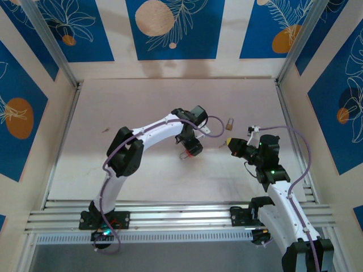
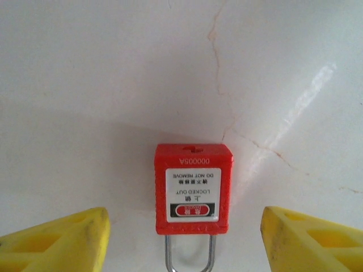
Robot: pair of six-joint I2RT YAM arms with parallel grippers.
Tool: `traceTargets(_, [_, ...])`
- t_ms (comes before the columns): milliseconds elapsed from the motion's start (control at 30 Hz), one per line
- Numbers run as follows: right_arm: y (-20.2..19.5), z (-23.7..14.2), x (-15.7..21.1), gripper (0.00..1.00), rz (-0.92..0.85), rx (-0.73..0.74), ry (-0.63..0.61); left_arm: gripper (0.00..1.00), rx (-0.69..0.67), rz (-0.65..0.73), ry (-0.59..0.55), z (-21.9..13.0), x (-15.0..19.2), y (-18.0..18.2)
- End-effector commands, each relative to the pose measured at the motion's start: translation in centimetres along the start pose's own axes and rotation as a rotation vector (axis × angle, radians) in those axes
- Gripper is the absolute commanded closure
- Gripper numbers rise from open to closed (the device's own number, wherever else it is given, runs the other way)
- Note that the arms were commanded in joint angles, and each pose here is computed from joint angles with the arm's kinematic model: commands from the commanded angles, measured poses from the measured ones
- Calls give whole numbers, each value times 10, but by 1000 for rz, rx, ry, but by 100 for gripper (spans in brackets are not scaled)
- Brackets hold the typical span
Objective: Unlock with the key
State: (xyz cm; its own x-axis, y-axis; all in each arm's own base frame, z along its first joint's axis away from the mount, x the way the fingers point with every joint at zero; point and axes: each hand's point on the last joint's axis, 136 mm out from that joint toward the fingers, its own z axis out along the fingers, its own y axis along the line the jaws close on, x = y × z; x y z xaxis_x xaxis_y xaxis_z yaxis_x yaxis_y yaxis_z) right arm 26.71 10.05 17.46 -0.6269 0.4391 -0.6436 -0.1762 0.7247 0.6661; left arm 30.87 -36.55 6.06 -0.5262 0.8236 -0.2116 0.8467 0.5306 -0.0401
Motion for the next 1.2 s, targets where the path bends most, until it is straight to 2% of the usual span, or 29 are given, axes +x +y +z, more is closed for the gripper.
traceTargets(0, [1, -2, 1, 100, 4, -15, -5, 30, 9, -9, 103, 12, 16, -8])
traceTargets(433, [-2, -3, 1, 100, 13, -11, -9, 39, -7, -14, 172, 32, 23, -8])
traceTargets(800, [-3, -4, 1, 100, 18, -5, -12, 53, -51, 2, 203, 44, 32, -5])
traceTargets(933, [-3, -4, 1, 100, 20, -4, -12, 60, -63, 5, 171, 41, 31, -5])
traceTargets(1167, [4, -5, 0, 100, 5, -16, 3, 65, -4, 34, 22, 21, 18, -20])
